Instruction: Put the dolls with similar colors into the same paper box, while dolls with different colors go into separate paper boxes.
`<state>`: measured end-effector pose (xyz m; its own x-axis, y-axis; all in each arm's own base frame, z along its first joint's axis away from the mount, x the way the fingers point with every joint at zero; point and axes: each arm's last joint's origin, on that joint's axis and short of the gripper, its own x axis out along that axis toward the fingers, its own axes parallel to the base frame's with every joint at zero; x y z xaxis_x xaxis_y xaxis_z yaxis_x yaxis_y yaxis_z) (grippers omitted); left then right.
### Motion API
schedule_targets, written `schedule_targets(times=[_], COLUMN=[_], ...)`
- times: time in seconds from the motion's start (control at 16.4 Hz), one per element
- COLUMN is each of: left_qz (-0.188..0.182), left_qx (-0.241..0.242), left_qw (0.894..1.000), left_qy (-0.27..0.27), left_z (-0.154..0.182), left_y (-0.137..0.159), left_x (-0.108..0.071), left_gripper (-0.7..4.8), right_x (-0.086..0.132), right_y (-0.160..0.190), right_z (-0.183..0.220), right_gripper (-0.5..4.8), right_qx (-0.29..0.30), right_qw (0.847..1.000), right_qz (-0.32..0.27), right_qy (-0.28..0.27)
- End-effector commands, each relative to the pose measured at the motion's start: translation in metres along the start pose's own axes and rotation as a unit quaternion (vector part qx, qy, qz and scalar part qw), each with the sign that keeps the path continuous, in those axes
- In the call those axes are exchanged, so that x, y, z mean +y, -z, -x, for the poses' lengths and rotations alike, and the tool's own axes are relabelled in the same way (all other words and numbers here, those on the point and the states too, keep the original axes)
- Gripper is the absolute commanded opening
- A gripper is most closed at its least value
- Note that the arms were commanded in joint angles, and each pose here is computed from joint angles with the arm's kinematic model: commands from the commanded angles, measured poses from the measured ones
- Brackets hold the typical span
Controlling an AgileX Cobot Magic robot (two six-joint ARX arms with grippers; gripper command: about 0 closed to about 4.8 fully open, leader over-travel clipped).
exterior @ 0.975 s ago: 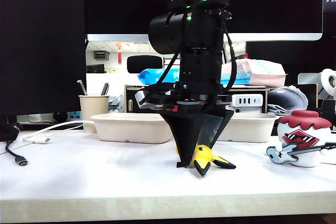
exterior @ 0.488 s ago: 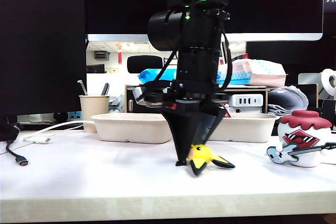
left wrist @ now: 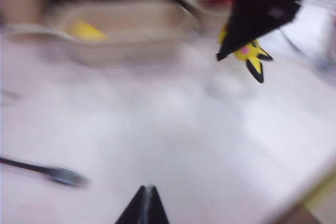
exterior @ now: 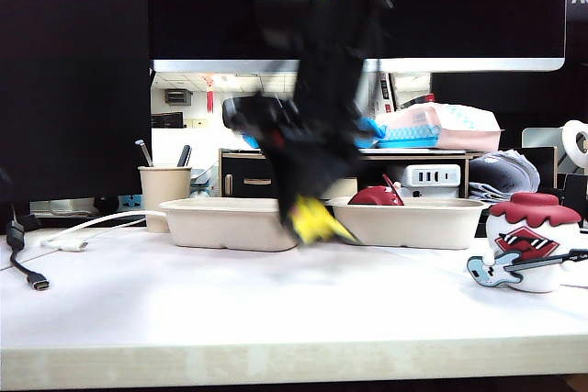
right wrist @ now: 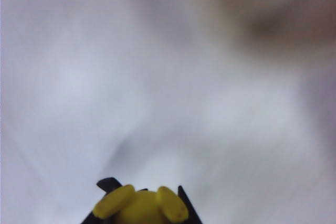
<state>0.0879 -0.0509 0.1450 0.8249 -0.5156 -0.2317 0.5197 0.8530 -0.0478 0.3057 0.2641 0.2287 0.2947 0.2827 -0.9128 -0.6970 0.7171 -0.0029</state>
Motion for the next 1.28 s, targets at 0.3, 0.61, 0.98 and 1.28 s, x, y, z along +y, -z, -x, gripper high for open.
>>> schedule_targets(times=[0.3, 0.61, 0.98, 1.28], left_qz=[0.011, 0.010, 0.010, 0.010], left_qx=[-0.060, -0.064, -0.064, -0.064], left_qw=[0.995, 0.995, 0.995, 0.995], left_qy=[-0.083, -0.081, -0.082, -0.081], left_z=[0.008, 0.009, 0.009, 0.009], left_y=[-0.008, -0.009, -0.009, -0.009], left_x=[0.016, 0.016, 0.016, 0.016], left_gripper=[-0.05, -0.05, -0.05, -0.05], right_x=[-0.013, -0.032, -0.033, -0.033], right_y=[-0.067, -0.097, -0.097, -0.096], right_z=[0.036, -0.002, -0.033, -0.033], right_gripper=[1.16, 1.16, 1.17, 2.22], right_qx=[-0.245, -0.253, -0.227, -0.219], right_qw=[0.969, 0.967, 0.974, 0.975], right_qz=[-0.005, -0.015, -0.018, -0.019], right_qy=[0.017, 0.018, 0.010, 0.008])
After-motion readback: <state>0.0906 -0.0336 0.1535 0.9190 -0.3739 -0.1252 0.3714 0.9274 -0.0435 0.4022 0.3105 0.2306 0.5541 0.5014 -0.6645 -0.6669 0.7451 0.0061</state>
